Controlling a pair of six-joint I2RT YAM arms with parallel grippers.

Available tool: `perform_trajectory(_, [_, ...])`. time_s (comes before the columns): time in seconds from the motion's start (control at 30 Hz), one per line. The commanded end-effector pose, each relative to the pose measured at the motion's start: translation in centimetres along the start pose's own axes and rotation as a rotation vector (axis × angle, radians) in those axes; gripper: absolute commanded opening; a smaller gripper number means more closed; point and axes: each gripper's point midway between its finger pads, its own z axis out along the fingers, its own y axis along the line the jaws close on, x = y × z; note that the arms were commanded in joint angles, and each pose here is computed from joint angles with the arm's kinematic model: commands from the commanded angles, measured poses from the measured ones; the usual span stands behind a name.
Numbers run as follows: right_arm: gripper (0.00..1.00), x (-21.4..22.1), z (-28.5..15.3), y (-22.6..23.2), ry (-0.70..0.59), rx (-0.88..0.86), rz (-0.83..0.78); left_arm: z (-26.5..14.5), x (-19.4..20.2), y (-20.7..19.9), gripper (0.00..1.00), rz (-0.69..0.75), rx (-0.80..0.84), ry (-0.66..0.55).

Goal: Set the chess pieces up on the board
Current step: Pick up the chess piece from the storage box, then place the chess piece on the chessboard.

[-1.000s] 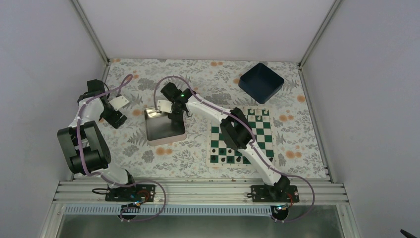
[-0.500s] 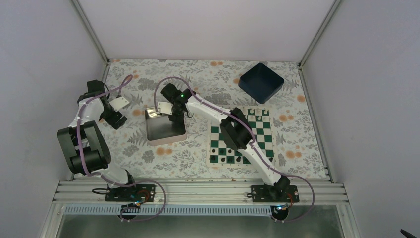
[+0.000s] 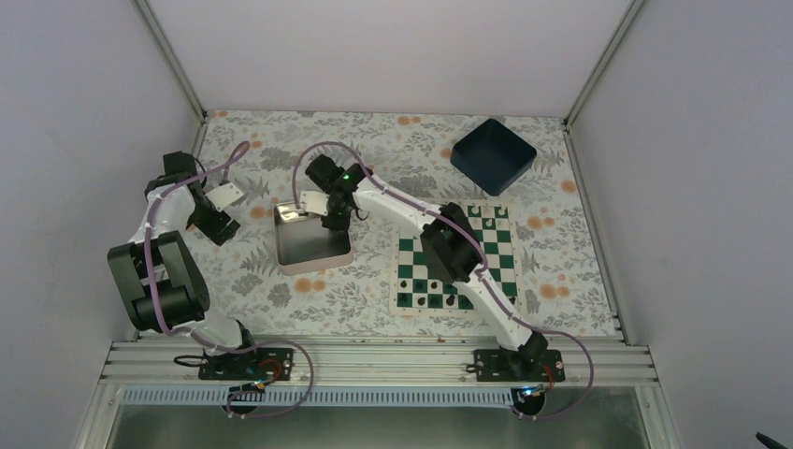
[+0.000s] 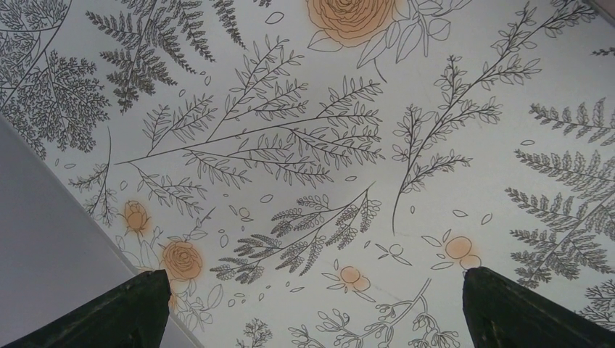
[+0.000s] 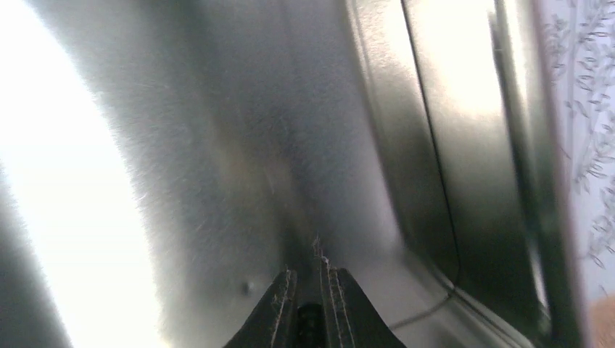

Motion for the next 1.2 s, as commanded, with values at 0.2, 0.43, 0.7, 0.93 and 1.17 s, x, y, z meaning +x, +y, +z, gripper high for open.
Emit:
perform_trajectory(0.2, [0.06, -1.4, -12.4, 0.3, -0.124, 0.012, 0.069, -2.8, -1.2, 0.6, 1.0, -0.024, -0.017, -0.062])
perform_trajectory(0.43, [0.06, 6.6, -17.3, 0.0, -0.085, 0.044, 0.213, -3.6, -2.5, 0.7, 1.0, -0.039, -0.023, -0.087])
perform_trajectory(0.7, [0.06, 17.4, -21.6, 0.8, -0.062, 0.109, 0.391, -4.1, -5.9, 0.5, 1.0, -0.031, -0.03, -0.123])
perform_trajectory(0.93, [0.06, 26.3, -23.5, 2.6, -0.135, 0.151, 0.518, -3.3, -9.0, -0.1, 1.0, -0.026, -0.031, -0.133])
perform_trajectory(1.17, [0.06, 33.7, -23.2, 5.9, -0.156, 0.17, 0.589, -2.8, -12.2, -0.7, 1.0, -0.021, -0.032, -0.142])
